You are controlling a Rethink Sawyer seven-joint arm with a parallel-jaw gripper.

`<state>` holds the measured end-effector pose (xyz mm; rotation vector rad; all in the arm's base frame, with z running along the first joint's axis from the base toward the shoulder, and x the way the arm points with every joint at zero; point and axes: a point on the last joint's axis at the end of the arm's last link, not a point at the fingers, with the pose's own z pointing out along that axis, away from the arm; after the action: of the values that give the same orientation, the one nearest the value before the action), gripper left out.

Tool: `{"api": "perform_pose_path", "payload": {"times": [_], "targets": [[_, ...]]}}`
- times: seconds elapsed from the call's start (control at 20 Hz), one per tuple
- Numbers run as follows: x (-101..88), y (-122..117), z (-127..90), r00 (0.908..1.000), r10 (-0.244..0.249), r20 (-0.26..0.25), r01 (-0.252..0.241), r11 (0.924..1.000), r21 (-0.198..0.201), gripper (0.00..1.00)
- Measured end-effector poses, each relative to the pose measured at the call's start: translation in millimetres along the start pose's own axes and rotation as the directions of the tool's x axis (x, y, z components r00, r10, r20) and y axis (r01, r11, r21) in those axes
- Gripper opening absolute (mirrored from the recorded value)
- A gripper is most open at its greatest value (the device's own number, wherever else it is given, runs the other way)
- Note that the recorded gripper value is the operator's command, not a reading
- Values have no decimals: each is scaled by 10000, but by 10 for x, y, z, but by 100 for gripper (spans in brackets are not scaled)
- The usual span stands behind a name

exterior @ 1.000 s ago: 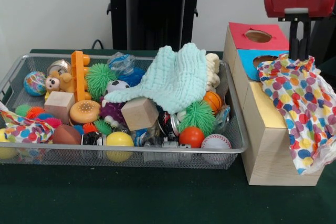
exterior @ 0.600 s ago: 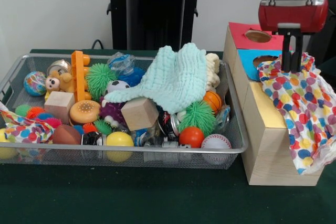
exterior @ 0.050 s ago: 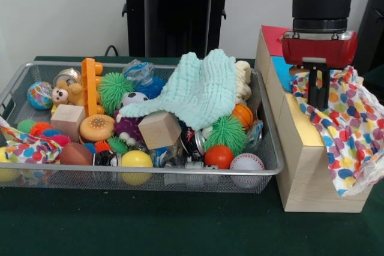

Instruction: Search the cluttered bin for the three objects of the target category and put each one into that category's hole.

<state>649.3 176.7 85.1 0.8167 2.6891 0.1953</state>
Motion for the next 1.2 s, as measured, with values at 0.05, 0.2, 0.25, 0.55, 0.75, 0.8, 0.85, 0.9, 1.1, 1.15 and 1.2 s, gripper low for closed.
{"api": "perform_pose_path", "payload": {"times": [0.05, 0.2, 0.25, 0.55, 0.75, 0.8, 0.85, 0.9, 1.1, 1.15, 1.2], "targets": [[5, 6, -1, 10000, -10, -1, 10, 10000, -4, 0], [32, 47, -19, 10000, -74, 6, 74, 10000, -42, 0], [47, 75, -34, 9999, -121, 19, 121, 9999, -71, 0], [74, 186, -114, 9996, -245, 112, 247, 9995, -207, 0], [80, 202, -123, 9996, -253, 119, 256, 9994, -226, 0], [89, 196, -110, 9996, -249, 96, 251, 9995, -212, 0], [97, 190, -97, 9997, -245, 74, 246, 9995, -197, 0], [107, 182, -82, 9997, -244, 49, 244, 9995, -178, 0], [172, 133, 11, 9997, -240, -108, 239, 9997, -69, 0], [186, 124, 32, 9996, -239, -135, 238, 9997, -50, 0], [178, 133, 54, 9997, -233, -65, 232, 9997, -85, 0]]}}
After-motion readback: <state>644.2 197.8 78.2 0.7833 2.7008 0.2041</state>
